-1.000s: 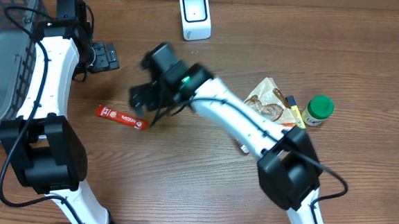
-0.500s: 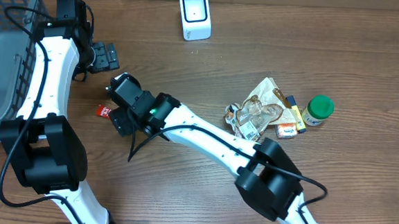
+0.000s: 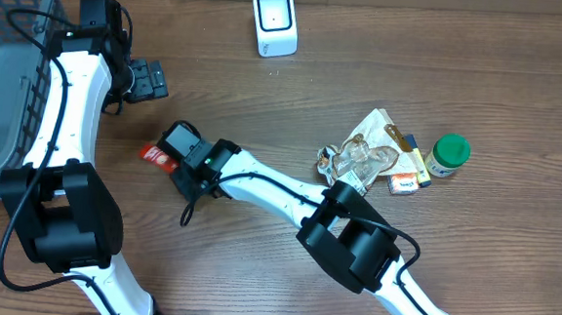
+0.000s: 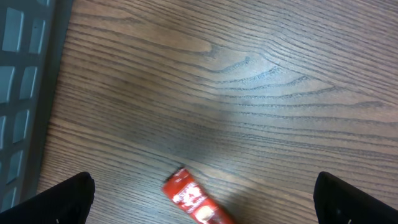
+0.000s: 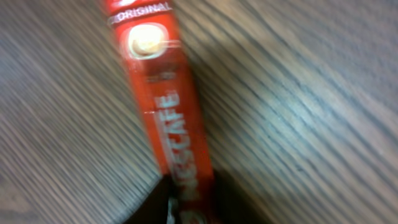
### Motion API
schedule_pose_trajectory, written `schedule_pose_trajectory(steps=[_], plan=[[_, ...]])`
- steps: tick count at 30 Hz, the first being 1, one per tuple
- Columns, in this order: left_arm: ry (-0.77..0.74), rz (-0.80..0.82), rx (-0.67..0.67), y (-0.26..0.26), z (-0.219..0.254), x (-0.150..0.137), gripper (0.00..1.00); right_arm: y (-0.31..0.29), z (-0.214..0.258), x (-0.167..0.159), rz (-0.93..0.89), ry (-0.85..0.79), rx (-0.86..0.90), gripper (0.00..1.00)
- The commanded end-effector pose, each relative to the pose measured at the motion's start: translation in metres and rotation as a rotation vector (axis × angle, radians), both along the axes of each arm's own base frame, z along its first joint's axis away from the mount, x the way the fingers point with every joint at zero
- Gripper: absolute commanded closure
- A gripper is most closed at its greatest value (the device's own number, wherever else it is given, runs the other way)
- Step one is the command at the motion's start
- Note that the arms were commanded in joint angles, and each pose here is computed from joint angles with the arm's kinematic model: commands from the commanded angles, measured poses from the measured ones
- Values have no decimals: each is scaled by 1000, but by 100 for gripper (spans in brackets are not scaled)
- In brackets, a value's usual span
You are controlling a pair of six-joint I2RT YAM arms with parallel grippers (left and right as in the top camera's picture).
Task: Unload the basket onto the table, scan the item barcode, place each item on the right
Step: 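Pinch the red Nescafe stick with the right gripper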
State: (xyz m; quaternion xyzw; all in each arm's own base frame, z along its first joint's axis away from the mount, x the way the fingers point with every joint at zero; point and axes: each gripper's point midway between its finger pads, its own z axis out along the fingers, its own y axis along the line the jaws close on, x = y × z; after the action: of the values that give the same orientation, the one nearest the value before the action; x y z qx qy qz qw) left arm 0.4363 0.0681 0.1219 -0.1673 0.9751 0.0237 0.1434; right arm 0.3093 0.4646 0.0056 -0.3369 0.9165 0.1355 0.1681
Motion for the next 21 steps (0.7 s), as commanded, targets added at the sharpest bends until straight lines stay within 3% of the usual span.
schedule_pose_trajectory(steps=[1,3,16,21], plan=[[-16,-16,12,1,5,5,0,-28,1,20,-83,35,-34,92],[-16,-16,11,1,5,5,0,-44,11,31,-123,47,-44,96],[-16,-16,12,1,5,5,0,-167,21,66,-344,208,-204,96],[-16,-16,12,1,5,5,0,-176,20,61,-352,250,-215,78]])
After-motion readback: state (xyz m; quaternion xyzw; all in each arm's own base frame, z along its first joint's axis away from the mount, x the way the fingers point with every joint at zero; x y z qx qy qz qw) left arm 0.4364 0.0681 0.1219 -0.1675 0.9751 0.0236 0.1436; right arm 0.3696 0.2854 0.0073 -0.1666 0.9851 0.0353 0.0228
